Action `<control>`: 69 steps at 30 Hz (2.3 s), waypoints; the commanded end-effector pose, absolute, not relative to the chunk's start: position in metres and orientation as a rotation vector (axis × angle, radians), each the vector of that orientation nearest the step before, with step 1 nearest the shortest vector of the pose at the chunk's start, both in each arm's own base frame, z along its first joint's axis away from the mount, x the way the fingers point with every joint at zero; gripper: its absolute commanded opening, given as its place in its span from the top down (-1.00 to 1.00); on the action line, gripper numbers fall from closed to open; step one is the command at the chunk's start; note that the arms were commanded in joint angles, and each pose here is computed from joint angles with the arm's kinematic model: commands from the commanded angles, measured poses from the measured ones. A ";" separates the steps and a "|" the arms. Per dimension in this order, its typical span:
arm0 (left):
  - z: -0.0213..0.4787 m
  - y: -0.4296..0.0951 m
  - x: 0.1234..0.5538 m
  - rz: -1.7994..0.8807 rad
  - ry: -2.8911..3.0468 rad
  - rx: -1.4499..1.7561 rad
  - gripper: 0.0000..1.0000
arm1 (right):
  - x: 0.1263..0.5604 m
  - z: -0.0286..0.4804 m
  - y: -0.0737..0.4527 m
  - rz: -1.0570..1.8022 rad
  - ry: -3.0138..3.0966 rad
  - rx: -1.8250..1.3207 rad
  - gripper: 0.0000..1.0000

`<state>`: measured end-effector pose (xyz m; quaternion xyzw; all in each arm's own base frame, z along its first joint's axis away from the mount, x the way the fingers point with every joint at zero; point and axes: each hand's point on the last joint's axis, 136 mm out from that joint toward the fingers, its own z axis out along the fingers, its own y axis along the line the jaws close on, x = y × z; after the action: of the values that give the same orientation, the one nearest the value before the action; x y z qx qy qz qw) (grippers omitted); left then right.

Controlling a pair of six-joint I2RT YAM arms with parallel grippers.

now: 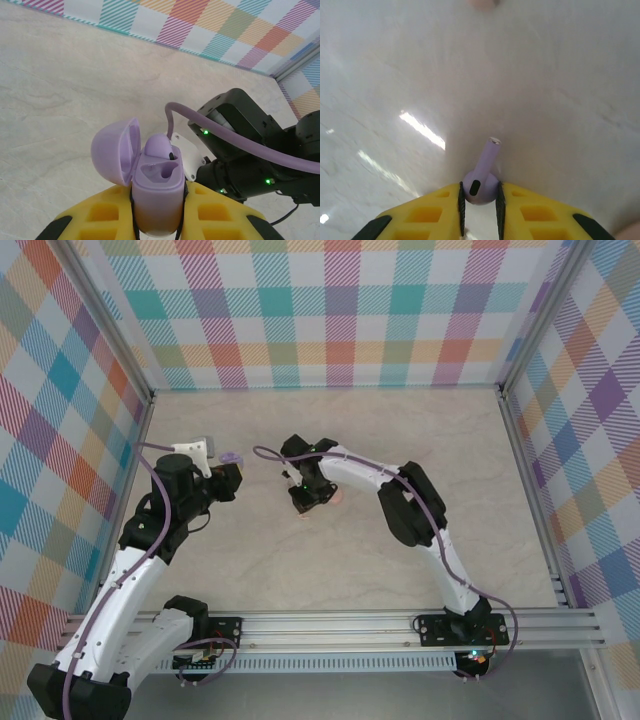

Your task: Insert the wireless bluetooth earbuds into the charging case

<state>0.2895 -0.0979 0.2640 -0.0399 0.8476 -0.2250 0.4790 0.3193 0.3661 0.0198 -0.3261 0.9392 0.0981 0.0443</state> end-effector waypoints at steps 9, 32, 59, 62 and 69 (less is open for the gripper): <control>0.262 -0.099 0.290 -0.584 2.070 -0.112 1.00 | 0.327 0.024 0.326 0.157 2.932 -0.924 0.29; 0.261 -0.099 0.291 -0.584 2.070 -0.108 1.00 | 0.323 0.059 0.349 0.366 2.954 -0.804 0.35; 0.259 -0.102 0.292 -0.591 2.071 -0.096 1.00 | 0.341 0.009 0.344 0.060 3.085 -0.426 0.33; 0.259 -0.101 0.292 -0.589 2.070 -0.095 1.00 | 0.339 0.006 0.342 0.009 3.084 -0.444 0.34; 0.257 -0.101 0.292 -0.587 2.071 -0.097 1.00 | 0.334 0.003 0.340 -0.075 3.076 -0.471 0.35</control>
<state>0.2894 -0.1029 0.2548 -0.0400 0.8533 -0.2367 0.4629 0.3471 0.3531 0.0191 -0.1536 0.9870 0.0176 0.0436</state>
